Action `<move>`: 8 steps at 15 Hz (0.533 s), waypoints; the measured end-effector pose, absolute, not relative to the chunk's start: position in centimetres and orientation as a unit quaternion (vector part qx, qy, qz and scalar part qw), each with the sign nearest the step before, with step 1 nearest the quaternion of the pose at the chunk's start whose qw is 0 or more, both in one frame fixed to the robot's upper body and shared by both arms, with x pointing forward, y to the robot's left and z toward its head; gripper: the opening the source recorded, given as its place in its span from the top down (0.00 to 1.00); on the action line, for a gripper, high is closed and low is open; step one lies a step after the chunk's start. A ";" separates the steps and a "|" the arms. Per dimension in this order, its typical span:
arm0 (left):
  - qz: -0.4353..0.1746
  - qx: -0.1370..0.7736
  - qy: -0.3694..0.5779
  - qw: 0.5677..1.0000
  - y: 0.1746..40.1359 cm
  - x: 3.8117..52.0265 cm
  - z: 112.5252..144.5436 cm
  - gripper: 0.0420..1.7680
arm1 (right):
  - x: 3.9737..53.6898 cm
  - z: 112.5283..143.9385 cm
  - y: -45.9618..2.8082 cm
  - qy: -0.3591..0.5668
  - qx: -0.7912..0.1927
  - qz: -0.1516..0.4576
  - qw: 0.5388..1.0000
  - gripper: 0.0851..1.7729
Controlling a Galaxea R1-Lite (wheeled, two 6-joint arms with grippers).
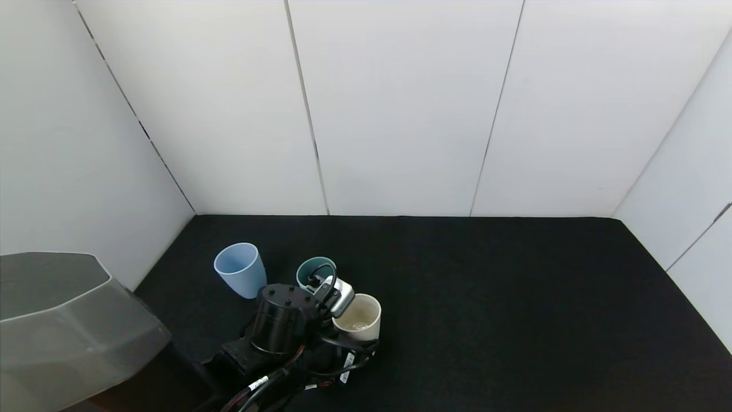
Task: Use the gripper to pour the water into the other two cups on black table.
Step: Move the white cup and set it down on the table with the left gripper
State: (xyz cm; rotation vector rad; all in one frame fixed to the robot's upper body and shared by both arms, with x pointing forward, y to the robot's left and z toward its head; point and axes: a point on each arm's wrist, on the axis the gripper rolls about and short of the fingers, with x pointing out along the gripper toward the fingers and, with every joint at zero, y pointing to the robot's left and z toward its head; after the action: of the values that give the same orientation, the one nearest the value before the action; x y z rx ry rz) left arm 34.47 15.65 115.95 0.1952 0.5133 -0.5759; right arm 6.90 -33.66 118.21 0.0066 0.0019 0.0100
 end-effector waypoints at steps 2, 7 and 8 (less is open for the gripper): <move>-0.280 0.095 0.250 0.922 15.7 34.5 115.9 0.34 | 6.9 118.2 -33.7 0.001 0.004 0.005 1.000 0.04; -0.279 0.096 0.252 0.922 15.7 34.4 116.0 0.18 | 6.9 118.2 -33.7 0.001 0.004 0.005 1.000 0.04; -0.279 0.096 0.251 0.922 15.8 34.4 116.1 0.16 | 6.9 118.2 -33.7 0.001 0.004 0.005 1.000 0.04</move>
State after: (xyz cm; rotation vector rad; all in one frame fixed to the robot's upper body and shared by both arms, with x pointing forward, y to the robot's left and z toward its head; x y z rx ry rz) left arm 34.38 15.78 116.05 0.1964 0.5147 -0.5738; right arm 6.90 -33.66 118.21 0.0070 0.0019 0.0100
